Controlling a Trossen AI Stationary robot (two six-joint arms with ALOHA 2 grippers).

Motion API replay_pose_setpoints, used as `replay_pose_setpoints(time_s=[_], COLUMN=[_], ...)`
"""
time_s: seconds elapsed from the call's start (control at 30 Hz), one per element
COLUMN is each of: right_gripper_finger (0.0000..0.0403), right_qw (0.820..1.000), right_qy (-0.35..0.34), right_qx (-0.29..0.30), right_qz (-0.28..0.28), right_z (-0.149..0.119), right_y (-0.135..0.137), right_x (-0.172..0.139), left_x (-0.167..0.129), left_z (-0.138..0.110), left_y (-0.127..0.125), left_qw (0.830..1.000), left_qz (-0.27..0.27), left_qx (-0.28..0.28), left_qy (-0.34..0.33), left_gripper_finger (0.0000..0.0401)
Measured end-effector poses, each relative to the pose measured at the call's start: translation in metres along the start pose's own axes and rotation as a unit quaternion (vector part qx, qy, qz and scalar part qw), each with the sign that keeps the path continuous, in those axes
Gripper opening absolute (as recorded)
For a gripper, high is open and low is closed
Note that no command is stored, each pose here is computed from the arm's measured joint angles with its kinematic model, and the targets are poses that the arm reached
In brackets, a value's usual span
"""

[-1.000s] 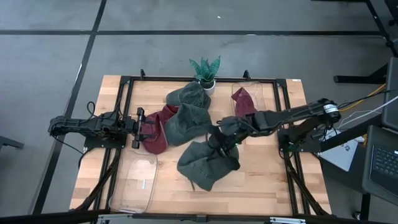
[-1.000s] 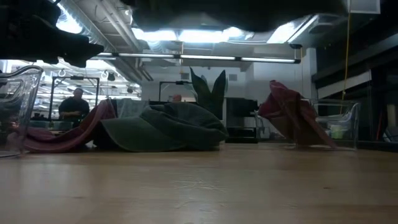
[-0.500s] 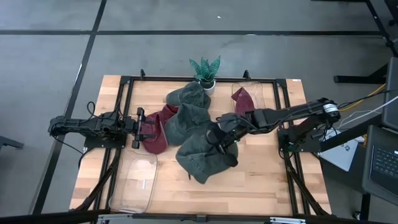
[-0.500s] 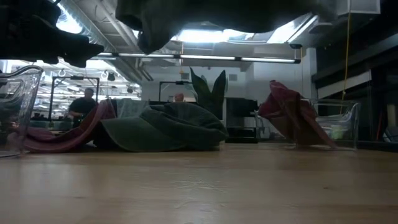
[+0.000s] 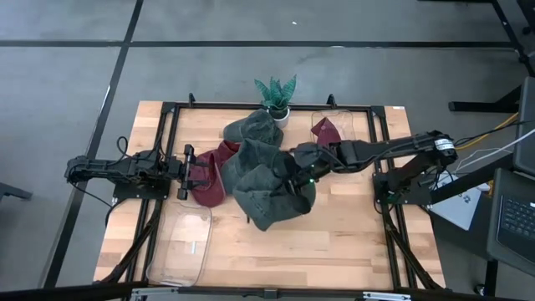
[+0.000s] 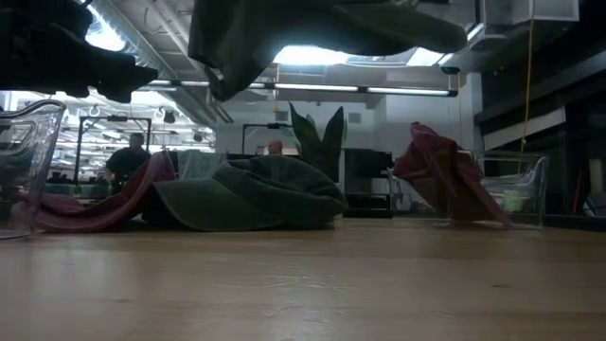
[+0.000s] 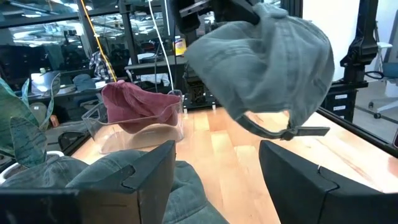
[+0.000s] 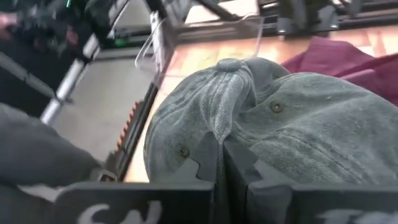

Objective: Pick & Place hat
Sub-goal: Put the bottom gray cap into the bottom left transparent bin

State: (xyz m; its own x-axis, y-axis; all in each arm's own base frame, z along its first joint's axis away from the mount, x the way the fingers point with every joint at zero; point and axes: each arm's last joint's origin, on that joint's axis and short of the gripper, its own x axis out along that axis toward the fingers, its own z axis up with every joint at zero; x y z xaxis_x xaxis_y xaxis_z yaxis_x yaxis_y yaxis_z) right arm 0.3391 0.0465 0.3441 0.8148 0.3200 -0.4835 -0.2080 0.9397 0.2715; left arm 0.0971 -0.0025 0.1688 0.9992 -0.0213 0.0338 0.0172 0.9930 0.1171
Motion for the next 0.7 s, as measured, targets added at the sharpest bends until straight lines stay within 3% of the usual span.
replay_pose_setpoints(time_s=[0.17,0.37,0.47,0.57,0.7], right_gripper_finger=[0.0007,0.0007,0.0007,0.0007,0.0007], right_qw=[0.997,0.993,0.990,0.988,0.987], right_qy=[-0.036,-0.075,-0.082,-0.088,-0.093], right_qx=[0.068,0.090,0.105,0.109,0.112], right_qz=[-0.012,-0.025,-0.041,-0.060,-0.074], right_z=[0.007,0.014,0.015,0.015,0.015], right_y=[-0.007,-0.007,-0.008,-0.009,-0.010], right_x=[-0.002,-0.003,-0.003,-0.003,-0.003], left_x=[0.000,-0.001,-0.001,-0.002,-0.002], left_z=[0.002,0.011,0.016,0.019,0.018], left_y=[0.002,0.001,0.002,0.004,0.007], left_qw=[0.999,0.986,0.963,0.926,0.891], left_qz=[0.024,0.000,-0.008,0.005,0.047], left_qx=[-0.020,-0.157,-0.255,-0.363,-0.436], left_qy=[-0.011,-0.056,-0.085,-0.103,-0.117], left_gripper_finger=[0.0229,0.0230,0.0229,0.0228,0.0228])
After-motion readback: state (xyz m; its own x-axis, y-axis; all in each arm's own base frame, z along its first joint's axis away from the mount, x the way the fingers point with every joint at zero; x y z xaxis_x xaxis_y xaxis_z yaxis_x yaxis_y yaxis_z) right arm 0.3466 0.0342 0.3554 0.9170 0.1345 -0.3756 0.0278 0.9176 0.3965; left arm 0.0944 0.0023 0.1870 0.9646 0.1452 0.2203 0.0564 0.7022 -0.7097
